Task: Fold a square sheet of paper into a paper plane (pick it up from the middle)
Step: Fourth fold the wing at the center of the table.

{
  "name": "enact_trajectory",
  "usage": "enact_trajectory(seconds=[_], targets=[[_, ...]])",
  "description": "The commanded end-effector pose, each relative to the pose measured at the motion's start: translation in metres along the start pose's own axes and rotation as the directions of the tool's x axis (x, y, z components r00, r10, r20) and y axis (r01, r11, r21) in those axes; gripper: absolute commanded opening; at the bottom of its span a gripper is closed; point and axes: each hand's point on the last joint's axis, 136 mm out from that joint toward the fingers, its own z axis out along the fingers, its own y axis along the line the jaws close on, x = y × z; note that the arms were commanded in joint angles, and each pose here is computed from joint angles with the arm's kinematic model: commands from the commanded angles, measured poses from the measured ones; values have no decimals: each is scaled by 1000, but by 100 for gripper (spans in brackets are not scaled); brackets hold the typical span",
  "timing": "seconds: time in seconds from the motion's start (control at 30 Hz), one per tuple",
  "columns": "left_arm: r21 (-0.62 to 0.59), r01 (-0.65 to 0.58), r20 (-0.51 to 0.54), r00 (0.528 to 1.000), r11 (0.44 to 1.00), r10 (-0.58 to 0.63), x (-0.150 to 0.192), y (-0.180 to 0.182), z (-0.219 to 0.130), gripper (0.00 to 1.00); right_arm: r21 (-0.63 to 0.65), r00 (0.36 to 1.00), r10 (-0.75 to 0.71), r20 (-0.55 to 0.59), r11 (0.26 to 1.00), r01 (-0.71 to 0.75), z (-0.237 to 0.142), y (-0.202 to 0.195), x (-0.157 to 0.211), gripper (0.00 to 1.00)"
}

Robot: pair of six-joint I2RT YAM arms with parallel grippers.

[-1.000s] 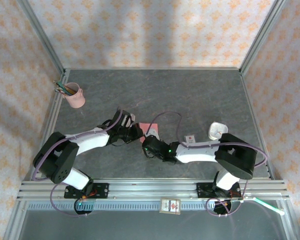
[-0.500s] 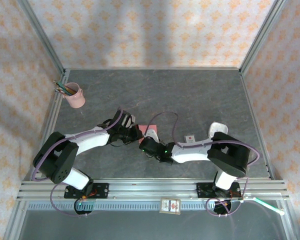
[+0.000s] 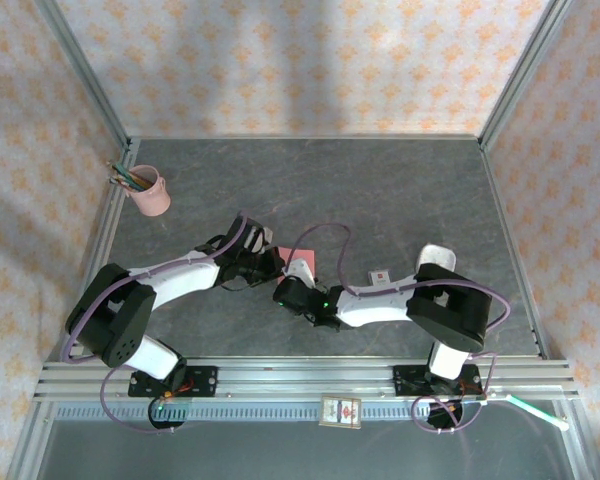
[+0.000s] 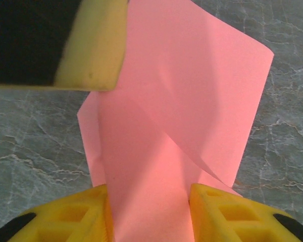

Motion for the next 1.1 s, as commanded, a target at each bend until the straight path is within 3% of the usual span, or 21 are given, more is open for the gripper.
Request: enact_trajectory(seconds=[0.0, 0.37, 0.93, 1.07], targets=[[-12, -26, -19, 999, 1000, 26, 2, -3, -2, 0, 63, 1000, -2, 13, 998, 2, -1, -8, -2, 39], [-17, -27, -21, 999, 1000, 26, 4, 0, 0, 0, 57, 1000, 8, 17, 998, -9, -1, -7, -3, 30], [-28, -41, -34, 999, 999, 40, 6, 4, 2, 0, 100, 1000, -11, 13, 995, 9, 0, -17, 3, 27], [-32, -45, -33, 998, 998, 44, 4, 4, 3, 0, 100, 1000, -11, 17, 995, 10, -1, -17, 2, 22]])
